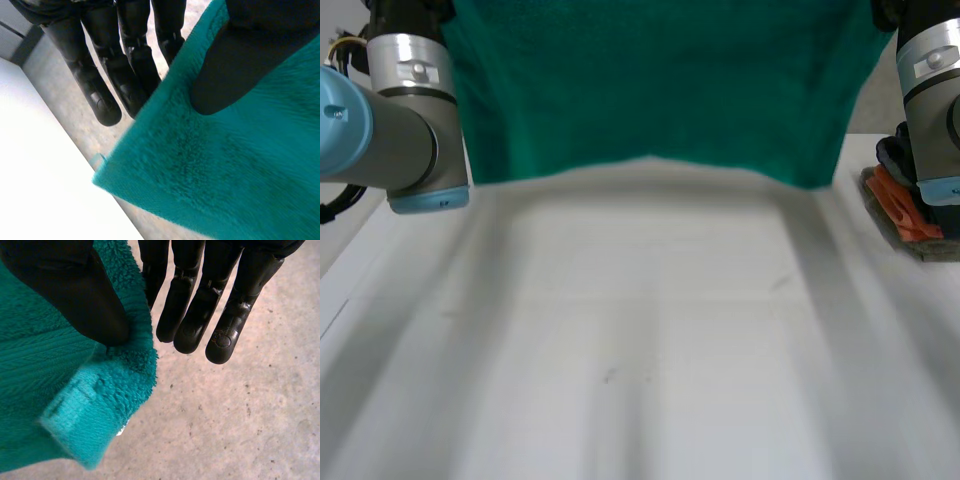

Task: Fold the laundry.

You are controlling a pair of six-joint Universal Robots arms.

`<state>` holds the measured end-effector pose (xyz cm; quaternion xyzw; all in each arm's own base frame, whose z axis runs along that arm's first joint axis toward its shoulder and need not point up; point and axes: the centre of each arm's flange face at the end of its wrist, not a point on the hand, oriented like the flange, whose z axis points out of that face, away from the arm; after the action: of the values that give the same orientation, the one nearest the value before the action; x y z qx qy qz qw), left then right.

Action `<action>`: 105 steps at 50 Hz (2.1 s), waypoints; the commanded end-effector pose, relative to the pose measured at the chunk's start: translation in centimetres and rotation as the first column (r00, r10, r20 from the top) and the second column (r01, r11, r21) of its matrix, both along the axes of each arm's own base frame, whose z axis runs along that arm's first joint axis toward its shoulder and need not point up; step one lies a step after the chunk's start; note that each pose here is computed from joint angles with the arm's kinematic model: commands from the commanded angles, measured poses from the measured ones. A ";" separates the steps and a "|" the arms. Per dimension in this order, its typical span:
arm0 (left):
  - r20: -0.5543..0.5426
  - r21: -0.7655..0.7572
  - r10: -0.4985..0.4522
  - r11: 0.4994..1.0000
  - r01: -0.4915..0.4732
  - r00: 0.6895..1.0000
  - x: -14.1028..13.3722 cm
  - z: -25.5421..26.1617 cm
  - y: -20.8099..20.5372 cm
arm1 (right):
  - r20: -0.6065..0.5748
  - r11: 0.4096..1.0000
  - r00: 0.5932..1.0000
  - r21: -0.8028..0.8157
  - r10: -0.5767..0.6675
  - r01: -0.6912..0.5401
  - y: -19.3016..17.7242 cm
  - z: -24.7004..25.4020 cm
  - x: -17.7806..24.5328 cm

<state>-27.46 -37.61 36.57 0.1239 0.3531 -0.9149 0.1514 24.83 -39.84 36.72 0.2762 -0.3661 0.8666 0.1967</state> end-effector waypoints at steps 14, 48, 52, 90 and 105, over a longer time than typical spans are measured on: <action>0.211 0.535 -0.039 0.841 -0.082 0.977 3.4 -17.9 6.3 | -0.140 0.802 0.970 0.592 0.197 -0.077 5.8 -19.0 0.1; 0.607 0.776 -0.363 0.463 -0.429 0.707 8.2 -19.2 19.9 | -0.372 0.216 0.866 0.925 0.334 0.314 14.3 -18.0 -8.8; 0.617 0.757 -0.327 0.495 -0.426 0.716 7.3 -20.3 17.0 | -0.409 0.258 0.870 0.903 0.277 0.343 11.9 -20.1 -9.0; 0.505 0.413 0.022 0.871 -0.264 0.863 -1.9 -22.5 -0.3 | -0.307 0.751 0.947 0.602 -0.095 0.271 -1.6 -20.9 -2.5; 0.432 0.462 0.005 0.858 -0.225 0.902 1.1 -18.2 5.3 | 0.003 0.708 0.999 0.706 -0.051 0.034 3.8 -13.3 -5.8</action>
<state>-27.66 -35.12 17.63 0.3380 0.5245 -0.7340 0.2679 20.64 -38.16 22.94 0.3060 -0.6486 0.6817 0.1445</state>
